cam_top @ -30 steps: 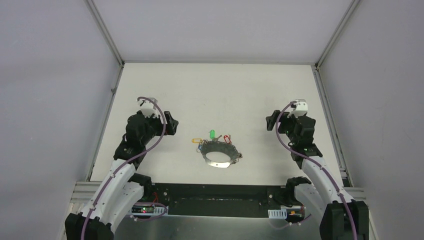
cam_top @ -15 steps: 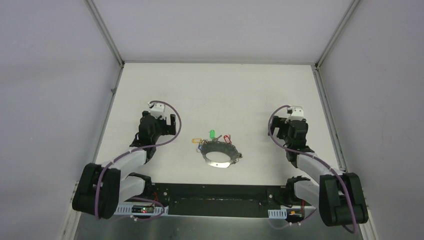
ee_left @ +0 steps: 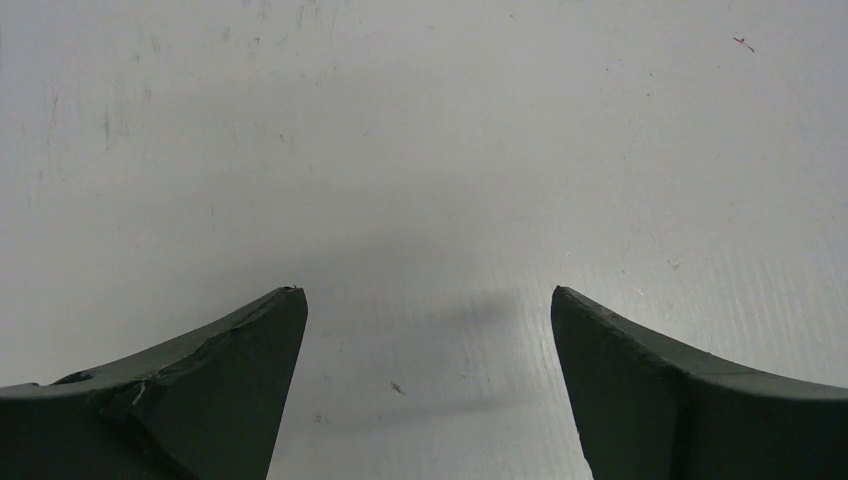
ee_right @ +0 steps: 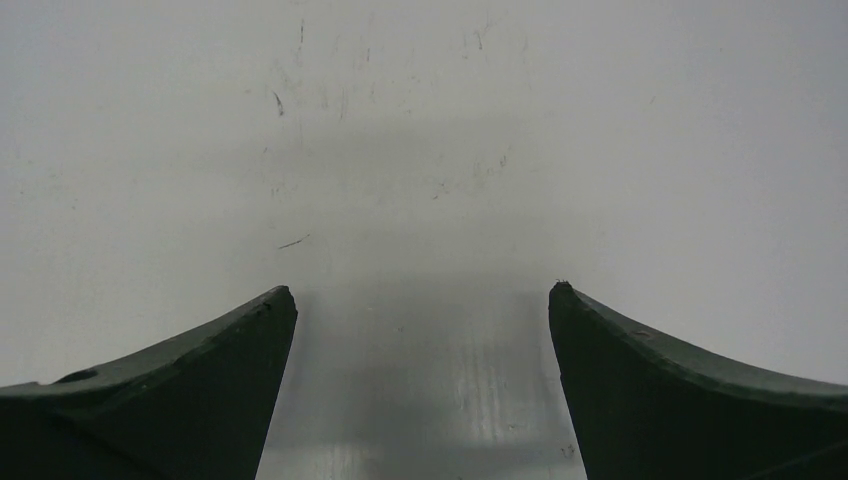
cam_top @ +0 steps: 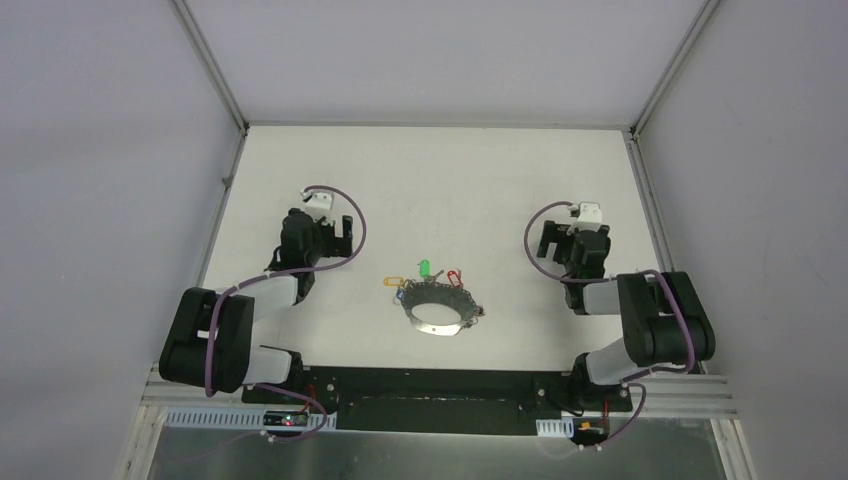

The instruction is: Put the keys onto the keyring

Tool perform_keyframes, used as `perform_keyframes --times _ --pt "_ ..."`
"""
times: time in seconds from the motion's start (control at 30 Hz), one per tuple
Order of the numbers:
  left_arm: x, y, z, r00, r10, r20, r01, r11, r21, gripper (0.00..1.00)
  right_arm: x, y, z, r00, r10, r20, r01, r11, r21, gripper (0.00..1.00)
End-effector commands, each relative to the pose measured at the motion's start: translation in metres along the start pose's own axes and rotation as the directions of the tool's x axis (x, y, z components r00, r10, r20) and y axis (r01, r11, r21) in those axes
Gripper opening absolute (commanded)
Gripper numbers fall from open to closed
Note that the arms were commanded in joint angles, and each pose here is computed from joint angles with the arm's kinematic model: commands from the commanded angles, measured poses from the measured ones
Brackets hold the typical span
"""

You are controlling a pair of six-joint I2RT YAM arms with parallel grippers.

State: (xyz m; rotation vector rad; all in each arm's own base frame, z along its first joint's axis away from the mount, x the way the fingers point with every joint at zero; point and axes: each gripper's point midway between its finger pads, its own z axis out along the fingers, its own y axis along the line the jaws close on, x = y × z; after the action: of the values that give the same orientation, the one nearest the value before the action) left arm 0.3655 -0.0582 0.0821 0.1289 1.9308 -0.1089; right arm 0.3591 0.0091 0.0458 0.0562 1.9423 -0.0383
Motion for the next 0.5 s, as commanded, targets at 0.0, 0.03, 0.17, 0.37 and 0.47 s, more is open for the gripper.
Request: perform_keyframes --times 0.0,0.03,0.17,0.37,0.47 --pt "-0.022 -0.001 0.0 0.997 0.043 0.07 -0.045 0.999 0.024 0.96 -0.027 0.004 0.016 0.994 -0.015 0.11 0.019 0.999 -0.035 1.0" --pt "-0.023 -0.001 -0.003 0.994 0.07 0.081 -0.072 0.997 0.029 0.94 -0.026 0.003 0.016 0.995 -0.013 0.099 0.016 0.999 -0.035 1.0" --pt "-0.034 0.007 -0.008 0.98 0.133 0.148 -0.133 0.991 -0.015 0.99 -0.027 -0.002 0.016 0.995 -0.002 0.103 0.002 1.0 -0.005 0.99" --pt "-0.022 0.009 0.004 0.971 0.17 0.171 -0.167 0.986 -0.03 0.99 -0.027 -0.006 0.018 0.995 0.015 0.095 -0.017 1.0 0.023 0.99" --pt "-0.019 0.014 0.004 0.973 0.144 0.182 -0.136 0.989 -0.057 0.99 -0.027 -0.007 0.018 0.995 0.015 0.094 -0.017 1.0 0.025 1.0"
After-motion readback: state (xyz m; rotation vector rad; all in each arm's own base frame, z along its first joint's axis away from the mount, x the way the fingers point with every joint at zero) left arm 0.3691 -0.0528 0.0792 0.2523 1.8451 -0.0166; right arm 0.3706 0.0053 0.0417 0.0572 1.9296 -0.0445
